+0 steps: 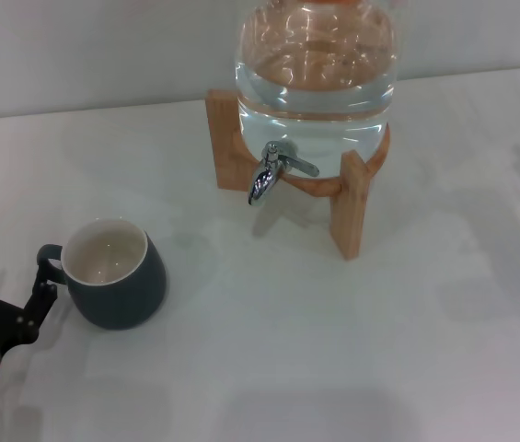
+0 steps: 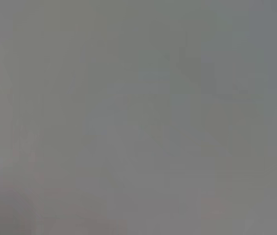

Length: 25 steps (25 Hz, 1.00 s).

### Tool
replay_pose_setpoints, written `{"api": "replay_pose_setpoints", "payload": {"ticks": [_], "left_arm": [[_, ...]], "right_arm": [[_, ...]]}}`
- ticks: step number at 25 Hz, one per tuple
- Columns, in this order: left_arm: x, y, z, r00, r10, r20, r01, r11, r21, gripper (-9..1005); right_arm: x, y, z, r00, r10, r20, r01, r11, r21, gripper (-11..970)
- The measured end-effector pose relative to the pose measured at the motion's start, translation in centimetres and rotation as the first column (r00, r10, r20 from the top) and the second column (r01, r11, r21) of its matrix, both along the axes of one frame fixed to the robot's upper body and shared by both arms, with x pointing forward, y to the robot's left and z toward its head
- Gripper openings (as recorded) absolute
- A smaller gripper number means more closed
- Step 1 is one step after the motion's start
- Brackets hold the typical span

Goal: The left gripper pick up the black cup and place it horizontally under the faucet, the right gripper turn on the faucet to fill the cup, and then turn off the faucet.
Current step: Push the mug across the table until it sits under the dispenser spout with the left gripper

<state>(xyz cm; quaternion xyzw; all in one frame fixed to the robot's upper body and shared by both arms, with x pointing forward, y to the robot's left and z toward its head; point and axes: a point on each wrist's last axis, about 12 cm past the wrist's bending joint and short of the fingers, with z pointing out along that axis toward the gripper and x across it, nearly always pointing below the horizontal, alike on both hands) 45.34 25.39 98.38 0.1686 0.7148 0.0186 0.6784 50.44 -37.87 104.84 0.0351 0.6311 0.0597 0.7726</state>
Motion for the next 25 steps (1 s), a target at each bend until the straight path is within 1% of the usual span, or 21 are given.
{"api": "replay_pose_setpoints", "payload": {"ticks": [10,25], "left_arm": [[0.1,-0.13,-0.03,1.0,-0.006,0.001,0.006,1.0,0.025,852],[0.93,-0.18,0.07,1.0,-0.03,-0.007,0.03,0.999,0.043,836]], "right_arm": [[0.01,0.0,-0.02,1.0,0.0,-0.002,0.0,1.0,0.0,843],[0.07,-0.01,0.03,1.0,0.0,0.0,0.0,1.0,-0.002,843]]}}
